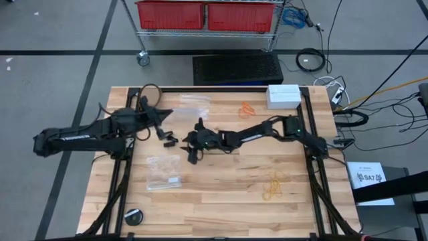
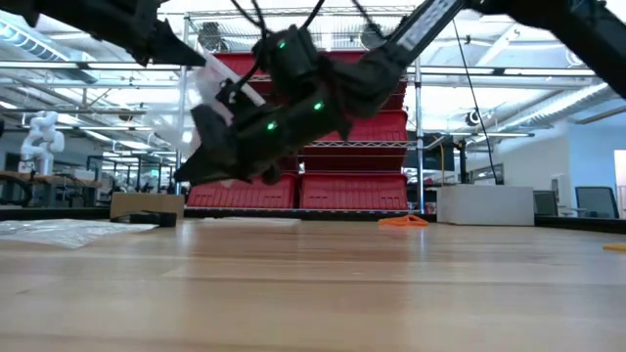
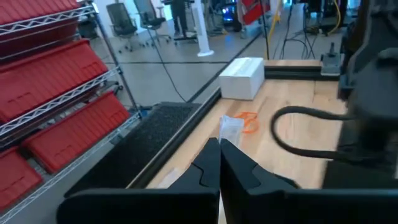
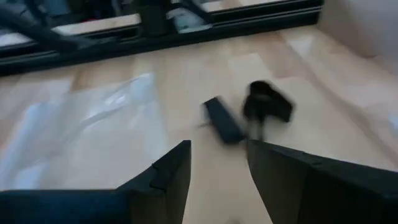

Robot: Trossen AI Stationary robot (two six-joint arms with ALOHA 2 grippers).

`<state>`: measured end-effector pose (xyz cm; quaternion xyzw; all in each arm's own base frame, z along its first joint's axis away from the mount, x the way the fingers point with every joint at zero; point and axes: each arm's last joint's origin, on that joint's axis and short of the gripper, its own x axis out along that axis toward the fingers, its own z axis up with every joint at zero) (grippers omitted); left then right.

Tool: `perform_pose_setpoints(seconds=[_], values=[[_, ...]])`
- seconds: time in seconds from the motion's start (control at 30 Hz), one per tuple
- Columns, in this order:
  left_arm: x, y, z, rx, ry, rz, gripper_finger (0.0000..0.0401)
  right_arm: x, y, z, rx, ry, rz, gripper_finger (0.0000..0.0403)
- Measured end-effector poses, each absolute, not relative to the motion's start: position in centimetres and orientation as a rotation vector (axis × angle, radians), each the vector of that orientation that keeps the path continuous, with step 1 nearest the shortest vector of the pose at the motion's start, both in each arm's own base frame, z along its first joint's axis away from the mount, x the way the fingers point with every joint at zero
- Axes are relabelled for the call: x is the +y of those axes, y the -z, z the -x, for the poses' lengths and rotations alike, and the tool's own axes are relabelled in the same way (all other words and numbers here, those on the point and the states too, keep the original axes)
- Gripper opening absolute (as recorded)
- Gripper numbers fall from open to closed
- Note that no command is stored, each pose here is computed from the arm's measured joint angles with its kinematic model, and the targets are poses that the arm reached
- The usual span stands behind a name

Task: Sort rubber bands
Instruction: Put the black rubber band into the open transparent zip bag

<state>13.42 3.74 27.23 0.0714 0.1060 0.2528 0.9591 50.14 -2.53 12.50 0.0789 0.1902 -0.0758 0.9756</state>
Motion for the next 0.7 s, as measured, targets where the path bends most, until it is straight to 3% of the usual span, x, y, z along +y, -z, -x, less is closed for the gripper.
perform_pose_setpoints(seconds=[0.5, 0.6, 0.7], values=[[3.7, -27.0, -13.2, 0.247, -0.513, -0.144, 0.0000, -4.9, -8.8, -54.1, 0.443, 0.171, -0.150, 0.0176], [3.7, -26.9, -13.2, 0.251, -0.513, -0.145, 0.0000, -5.3, -8.3, -54.3, 0.468, 0.182, -0.152, 0.0154], [3.7, -26.9, -13.2, 0.256, -0.512, -0.144, 0.0000, -5.6, -8.3, -54.2, 0.490, 0.193, -0.160, 0.0098]])
